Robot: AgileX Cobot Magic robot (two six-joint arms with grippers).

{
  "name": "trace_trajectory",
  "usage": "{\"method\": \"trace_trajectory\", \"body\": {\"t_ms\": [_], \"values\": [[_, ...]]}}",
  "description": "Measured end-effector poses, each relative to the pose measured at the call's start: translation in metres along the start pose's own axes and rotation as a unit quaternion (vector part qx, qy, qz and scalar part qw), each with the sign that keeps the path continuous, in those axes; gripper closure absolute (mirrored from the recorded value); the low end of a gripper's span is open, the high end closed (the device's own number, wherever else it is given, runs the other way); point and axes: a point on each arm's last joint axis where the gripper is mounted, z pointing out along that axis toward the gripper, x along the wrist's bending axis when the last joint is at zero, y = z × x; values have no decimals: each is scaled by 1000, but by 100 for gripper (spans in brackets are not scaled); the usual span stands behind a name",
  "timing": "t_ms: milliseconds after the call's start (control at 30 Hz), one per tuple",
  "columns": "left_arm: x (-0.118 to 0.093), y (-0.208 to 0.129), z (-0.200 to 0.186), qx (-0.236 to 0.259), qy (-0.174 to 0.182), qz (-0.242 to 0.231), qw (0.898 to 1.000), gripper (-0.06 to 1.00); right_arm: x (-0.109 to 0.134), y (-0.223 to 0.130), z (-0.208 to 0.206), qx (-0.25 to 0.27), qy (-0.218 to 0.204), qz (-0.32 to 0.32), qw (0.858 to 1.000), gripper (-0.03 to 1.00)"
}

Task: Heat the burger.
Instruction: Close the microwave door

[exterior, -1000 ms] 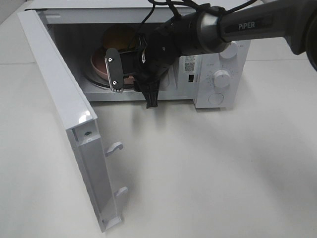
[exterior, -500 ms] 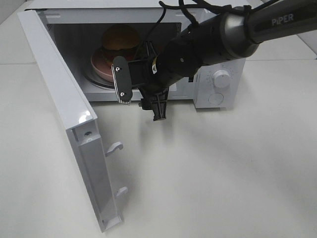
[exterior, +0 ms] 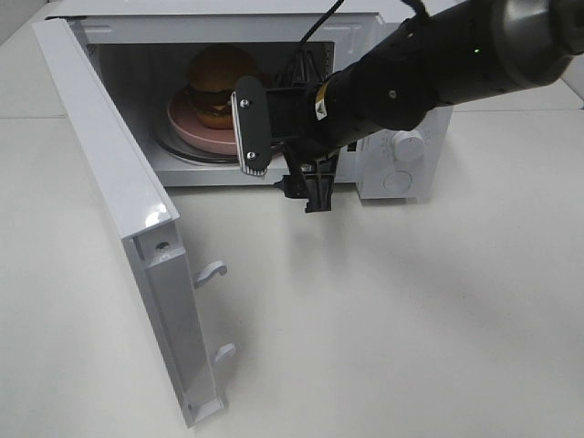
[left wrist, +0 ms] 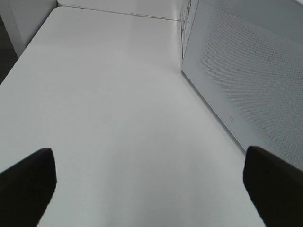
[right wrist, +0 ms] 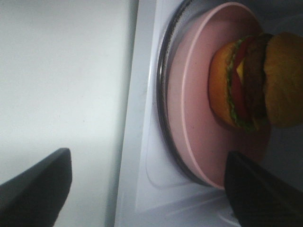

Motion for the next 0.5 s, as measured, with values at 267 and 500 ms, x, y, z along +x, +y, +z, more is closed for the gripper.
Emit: {"method": "trace_trajectory", "body": {"t_ms": [267, 500], "values": [[0, 0, 0, 0, 0, 0, 1000, -5, 0, -7, -35, -1, -16, 64, 998, 13], [0, 0, 0, 0, 0, 0, 1000, -5, 4, -12, -64, 11, -12, 265, 964, 14]]}}
